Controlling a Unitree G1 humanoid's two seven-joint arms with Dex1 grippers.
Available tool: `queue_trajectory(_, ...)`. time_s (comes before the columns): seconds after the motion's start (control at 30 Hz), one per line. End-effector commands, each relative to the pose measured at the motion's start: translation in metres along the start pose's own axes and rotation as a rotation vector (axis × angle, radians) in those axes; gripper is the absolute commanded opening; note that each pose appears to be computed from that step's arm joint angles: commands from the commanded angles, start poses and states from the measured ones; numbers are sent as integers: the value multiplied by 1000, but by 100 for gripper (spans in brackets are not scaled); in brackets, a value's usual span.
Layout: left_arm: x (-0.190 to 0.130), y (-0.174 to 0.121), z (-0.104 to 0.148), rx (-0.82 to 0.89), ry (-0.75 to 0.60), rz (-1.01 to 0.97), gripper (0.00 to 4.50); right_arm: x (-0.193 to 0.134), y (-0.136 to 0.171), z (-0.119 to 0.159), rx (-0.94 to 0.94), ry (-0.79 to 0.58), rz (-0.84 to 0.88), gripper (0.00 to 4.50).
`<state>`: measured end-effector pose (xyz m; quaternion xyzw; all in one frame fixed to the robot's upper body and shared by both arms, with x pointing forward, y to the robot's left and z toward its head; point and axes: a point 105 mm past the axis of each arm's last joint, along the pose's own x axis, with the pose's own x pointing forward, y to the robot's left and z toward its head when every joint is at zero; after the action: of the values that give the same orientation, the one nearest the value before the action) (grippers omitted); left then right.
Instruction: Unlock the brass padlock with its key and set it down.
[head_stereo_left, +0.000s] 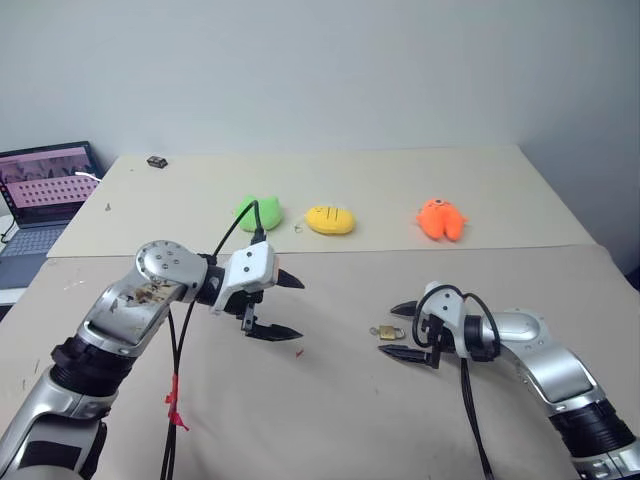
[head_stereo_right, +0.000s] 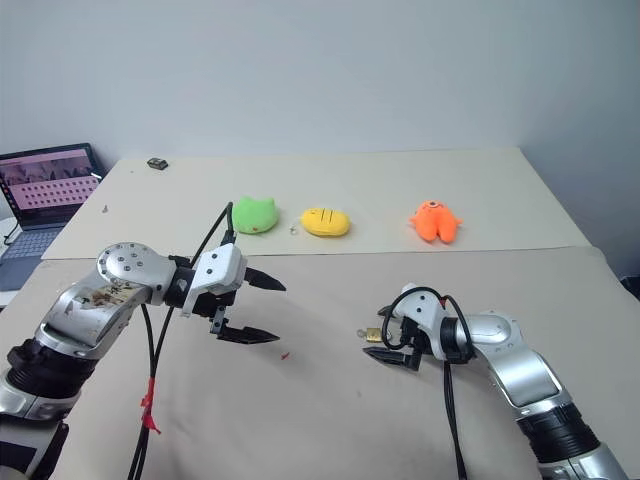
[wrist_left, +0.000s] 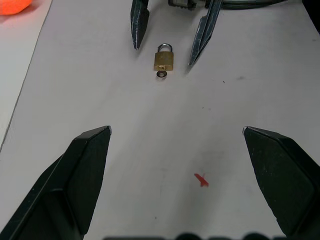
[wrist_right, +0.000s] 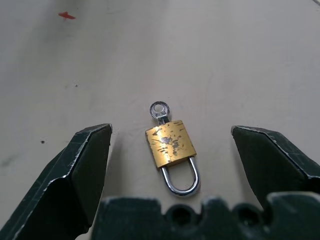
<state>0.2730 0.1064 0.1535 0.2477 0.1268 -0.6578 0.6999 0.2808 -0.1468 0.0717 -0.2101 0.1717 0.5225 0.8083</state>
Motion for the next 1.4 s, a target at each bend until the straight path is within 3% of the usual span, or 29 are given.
queue_trajectory(0.03,-10,2,11,31,-17,48,450,2,-6,10,-61,-28,15,449)
queue_trajectory(0.27,-16,1,9,25,2,75,450,5,-4,-2,-86,9,78,449)
queue_trajectory(0.37,-17,0,8,23,4,82,450,4,-2,-7,-93,29,101,384)
queue_trajectory(0.6,-17,1,9,16,-3,99,450,3,-2,-6,-99,36,126,126)
queue_trajectory(0.67,-16,3,10,1,-27,106,450,3,-2,-2,-106,35,129,90)
queue_trajectory(0.87,-12,14,15,-195,-204,168,450,2,-7,15,-160,13,91,90)
queue_trajectory(0.97,-6,22,2,-486,-277,201,450,-1,-13,37,-260,-12,32,90)
queue_trajectory(1.1,-2,21,4,-720,-360,154,450,-5,-20,65,-377,-46,-38,90)
queue_trajectory(1.4,3,25,11,-872,-409,91,450,-8,-10,117,-647,-96,-69,90)
